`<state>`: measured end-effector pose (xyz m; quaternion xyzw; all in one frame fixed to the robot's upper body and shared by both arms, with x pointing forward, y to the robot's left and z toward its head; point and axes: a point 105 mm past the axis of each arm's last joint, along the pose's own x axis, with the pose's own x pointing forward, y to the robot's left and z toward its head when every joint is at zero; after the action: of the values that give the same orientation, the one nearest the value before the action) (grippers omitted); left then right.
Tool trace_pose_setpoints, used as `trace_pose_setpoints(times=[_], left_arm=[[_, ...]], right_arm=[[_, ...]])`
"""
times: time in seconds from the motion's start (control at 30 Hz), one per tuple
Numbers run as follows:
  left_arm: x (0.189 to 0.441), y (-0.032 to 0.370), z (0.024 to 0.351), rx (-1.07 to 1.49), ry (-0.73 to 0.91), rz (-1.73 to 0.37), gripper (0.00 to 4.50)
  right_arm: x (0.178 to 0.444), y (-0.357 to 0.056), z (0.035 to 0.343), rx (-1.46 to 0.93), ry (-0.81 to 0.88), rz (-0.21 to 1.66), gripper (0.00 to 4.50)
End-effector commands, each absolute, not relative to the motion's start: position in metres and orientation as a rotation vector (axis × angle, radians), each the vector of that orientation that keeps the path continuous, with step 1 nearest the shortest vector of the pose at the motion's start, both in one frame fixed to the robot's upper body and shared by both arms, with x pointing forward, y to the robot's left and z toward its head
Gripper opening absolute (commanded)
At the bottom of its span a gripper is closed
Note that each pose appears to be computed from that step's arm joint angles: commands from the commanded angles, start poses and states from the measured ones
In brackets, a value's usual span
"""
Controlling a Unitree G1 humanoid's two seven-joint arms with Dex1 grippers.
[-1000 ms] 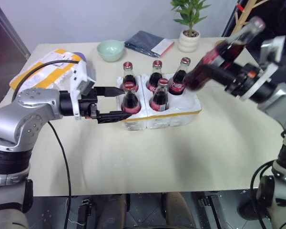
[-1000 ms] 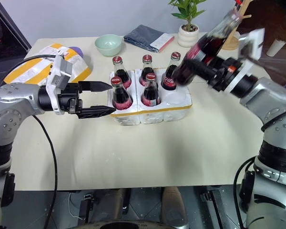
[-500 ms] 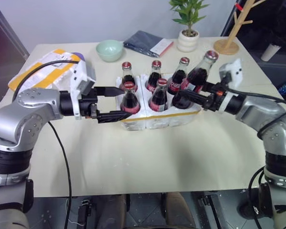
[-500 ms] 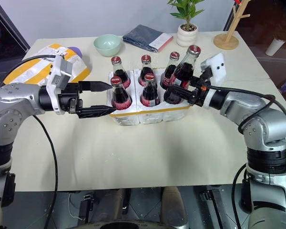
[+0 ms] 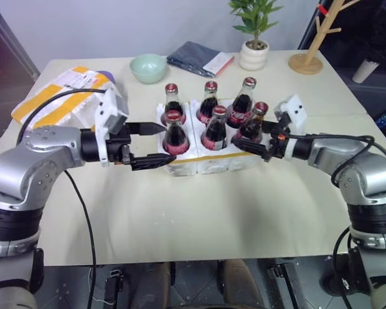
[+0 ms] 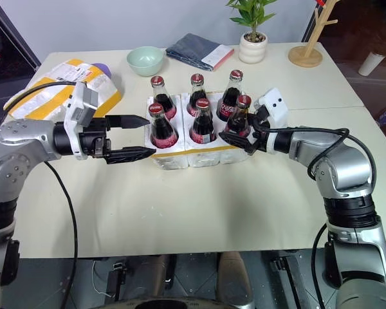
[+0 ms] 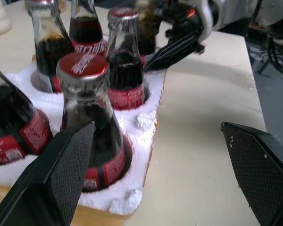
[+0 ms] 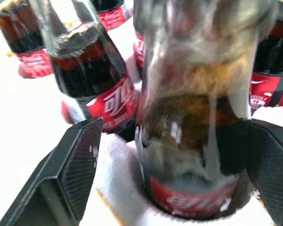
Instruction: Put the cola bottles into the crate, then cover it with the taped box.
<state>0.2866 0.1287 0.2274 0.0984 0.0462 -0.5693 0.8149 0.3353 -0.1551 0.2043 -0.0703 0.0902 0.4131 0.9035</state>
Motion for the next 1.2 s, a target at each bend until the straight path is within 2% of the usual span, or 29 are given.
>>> trace_pose_setpoints(times=[0.03, 0.17, 0.27, 0.4, 0.57, 0.9, 1.2], left_arm=[[0.283, 0.151, 0.248, 0.260, 0.019, -1.090, 4.50], [0.282, 0.192, 0.251, 0.356, 0.029, -0.867, 4.50], [0.282, 0.240, 0.239, 0.513, 0.115, -0.630, 4.50], [0.277, 0.320, 0.215, 0.737, 0.288, -0.279, 4.50], [0.285, 0.376, 0.192, 1.032, 0.405, 0.005, 4.50], [0.333, 0.394, 0.168, 1.235, 0.352, 0.173, 4.50], [0.354, 0.409, 0.142, 1.224, 0.400, 0.220, 4.50]], right_arm=[[0.308, -0.167, 0.248, -0.161, 0.083, 0.903, 4.47], [0.282, -0.186, 0.280, -0.156, 0.035, 0.932, 4.47], [0.271, -0.205, 0.293, -0.128, 0.025, 0.913, 4.47], [0.263, -0.214, 0.291, -0.158, 0.057, 0.913, 4.47], [0.256, -0.205, 0.289, -0.162, 0.058, 0.996, 4.47], [0.240, -0.195, 0.299, -0.213, 0.033, 1.046, 4.47], [0.223, -0.198, 0.309, -0.250, 0.020, 1.030, 4.47]])
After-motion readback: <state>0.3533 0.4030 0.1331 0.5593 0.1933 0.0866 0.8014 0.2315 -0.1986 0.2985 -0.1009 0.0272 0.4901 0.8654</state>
